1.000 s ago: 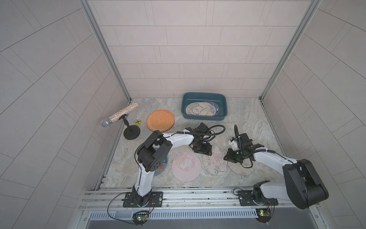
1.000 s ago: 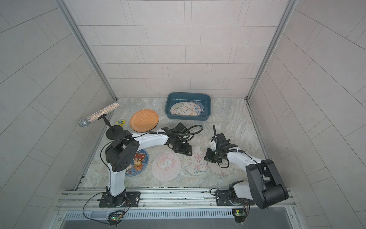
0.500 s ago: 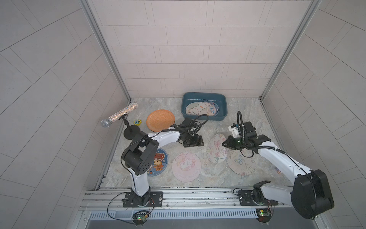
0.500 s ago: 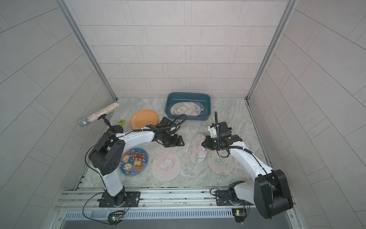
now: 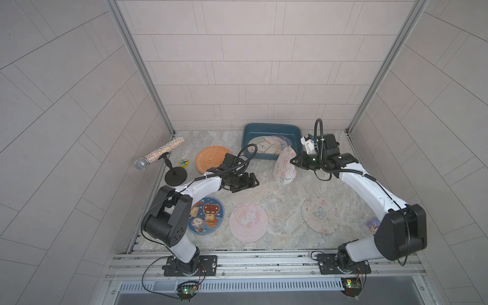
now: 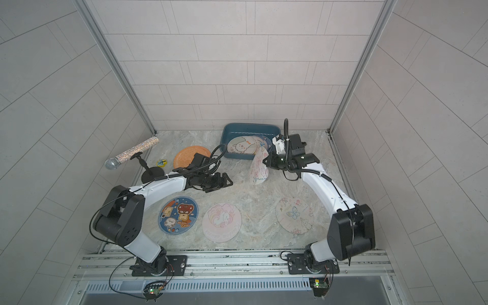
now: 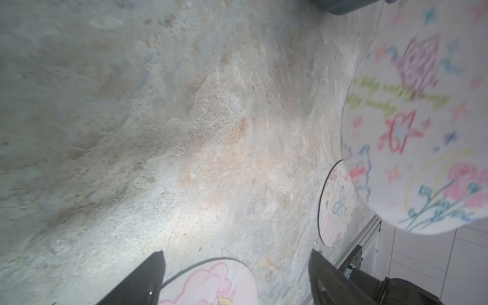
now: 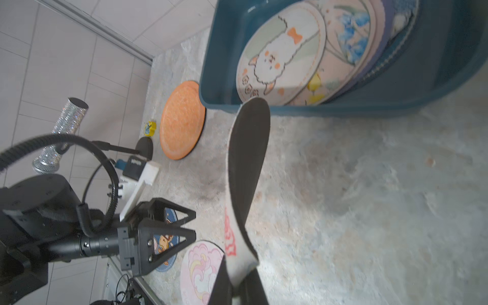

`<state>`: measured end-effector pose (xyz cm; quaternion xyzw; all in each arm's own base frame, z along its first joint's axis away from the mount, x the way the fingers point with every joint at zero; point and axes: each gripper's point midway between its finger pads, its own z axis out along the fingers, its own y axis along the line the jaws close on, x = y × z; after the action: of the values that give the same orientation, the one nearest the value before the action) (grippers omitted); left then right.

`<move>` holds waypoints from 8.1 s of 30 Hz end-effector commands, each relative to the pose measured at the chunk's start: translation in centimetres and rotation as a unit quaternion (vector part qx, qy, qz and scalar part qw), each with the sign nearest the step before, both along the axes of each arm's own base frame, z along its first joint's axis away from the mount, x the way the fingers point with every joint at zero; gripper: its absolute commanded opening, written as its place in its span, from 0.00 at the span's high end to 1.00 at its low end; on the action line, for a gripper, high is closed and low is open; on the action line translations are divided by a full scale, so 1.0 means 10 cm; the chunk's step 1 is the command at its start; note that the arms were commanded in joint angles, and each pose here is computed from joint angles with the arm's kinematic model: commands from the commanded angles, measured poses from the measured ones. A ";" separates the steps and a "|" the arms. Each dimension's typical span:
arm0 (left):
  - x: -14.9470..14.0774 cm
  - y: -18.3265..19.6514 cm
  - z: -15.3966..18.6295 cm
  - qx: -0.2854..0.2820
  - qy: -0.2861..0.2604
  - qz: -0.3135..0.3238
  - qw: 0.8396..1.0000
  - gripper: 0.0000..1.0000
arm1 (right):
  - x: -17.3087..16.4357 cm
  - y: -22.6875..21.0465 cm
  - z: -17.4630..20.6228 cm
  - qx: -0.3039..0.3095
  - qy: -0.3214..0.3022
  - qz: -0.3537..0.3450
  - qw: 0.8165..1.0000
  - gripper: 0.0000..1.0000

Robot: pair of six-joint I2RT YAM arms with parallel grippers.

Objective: Put the coasters into the storage box
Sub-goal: Pick up the coaster from the center of the board, then place the coaster in the storage box, then pick up the coaster from the center of the board, then place the coaster in the storage box.

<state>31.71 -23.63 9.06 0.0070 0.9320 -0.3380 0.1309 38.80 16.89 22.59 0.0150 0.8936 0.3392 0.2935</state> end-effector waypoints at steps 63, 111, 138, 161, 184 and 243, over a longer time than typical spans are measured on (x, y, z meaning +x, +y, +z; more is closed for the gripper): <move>-0.72 0.82 -0.24 0.101 0.042 0.084 0.990 0.03 | 1.19 0.00 -0.52 -0.034 0.027 -0.022 0.999 0.25; -1.44 0.79 -0.71 0.192 0.111 0.089 0.971 0.29 | -1.82 1.16 -1.85 -0.131 0.158 0.200 0.958 0.26; -1.47 0.72 -0.75 0.198 0.120 0.078 0.970 0.39 | -1.94 1.26 -2.11 -0.182 0.195 0.225 0.937 0.38; -1.47 0.70 -0.73 0.196 0.117 0.075 0.971 0.44 | -1.97 1.31 -2.15 -0.188 0.202 0.236 0.932 0.56; -0.90 0.38 0.12 0.156 0.013 0.068 0.985 1.00 | -1.63 1.02 -1.60 -0.056 0.162 0.175 0.970 0.40; 2.90 -0.67 0.41 -0.017 -0.139 0.095 0.986 0.44 | -1.16 0.26 -1.33 0.034 0.158 0.067 0.985 0.38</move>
<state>61.36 -30.06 9.24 -0.0513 0.8989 -0.3449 0.2654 26.71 19.79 8.46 0.0171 0.9159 0.3855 0.1106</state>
